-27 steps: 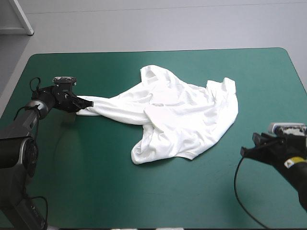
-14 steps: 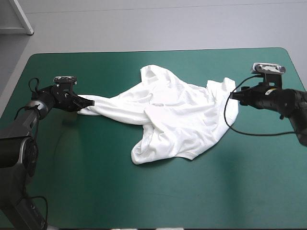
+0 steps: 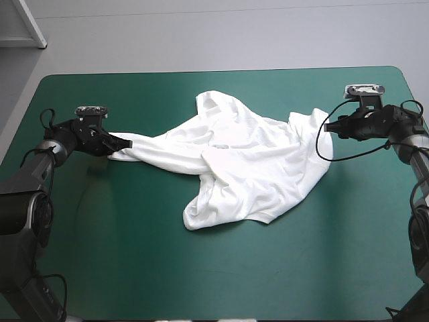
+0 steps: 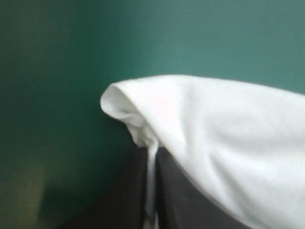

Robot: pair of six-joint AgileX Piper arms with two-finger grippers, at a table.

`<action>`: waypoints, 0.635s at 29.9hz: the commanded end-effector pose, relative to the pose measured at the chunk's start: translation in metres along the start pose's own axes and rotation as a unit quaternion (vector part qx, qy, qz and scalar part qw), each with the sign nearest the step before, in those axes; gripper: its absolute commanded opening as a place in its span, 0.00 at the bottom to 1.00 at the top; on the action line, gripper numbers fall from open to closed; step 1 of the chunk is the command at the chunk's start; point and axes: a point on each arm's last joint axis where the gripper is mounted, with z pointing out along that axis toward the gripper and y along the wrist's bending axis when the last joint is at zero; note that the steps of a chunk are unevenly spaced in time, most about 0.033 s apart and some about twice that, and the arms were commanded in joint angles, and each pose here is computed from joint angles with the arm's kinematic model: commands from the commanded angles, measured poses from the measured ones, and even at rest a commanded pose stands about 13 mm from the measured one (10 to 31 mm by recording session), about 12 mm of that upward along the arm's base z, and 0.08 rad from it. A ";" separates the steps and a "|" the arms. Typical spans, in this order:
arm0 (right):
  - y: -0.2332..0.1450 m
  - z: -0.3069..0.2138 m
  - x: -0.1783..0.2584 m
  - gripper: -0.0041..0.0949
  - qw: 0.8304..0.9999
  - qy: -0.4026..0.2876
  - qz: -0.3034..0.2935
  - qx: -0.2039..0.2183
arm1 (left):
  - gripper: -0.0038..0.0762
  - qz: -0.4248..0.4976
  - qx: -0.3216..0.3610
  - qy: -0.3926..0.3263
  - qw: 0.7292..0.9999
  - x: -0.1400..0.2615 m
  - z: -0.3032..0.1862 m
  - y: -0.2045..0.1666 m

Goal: Fold the cloth

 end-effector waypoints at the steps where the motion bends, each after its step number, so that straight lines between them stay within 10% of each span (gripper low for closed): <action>1: 0.000 -0.010 -0.022 0.52 0.997 -0.070 -0.014 0.014 | 0.07 0.002 0.012 0.025 1.000 0.004 -0.003 -0.006; 19: 0.022 0.059 -0.023 0.52 0.998 -0.043 -0.041 -0.022 | 0.07 0.021 0.017 0.032 0.999 0.005 -0.003 -0.006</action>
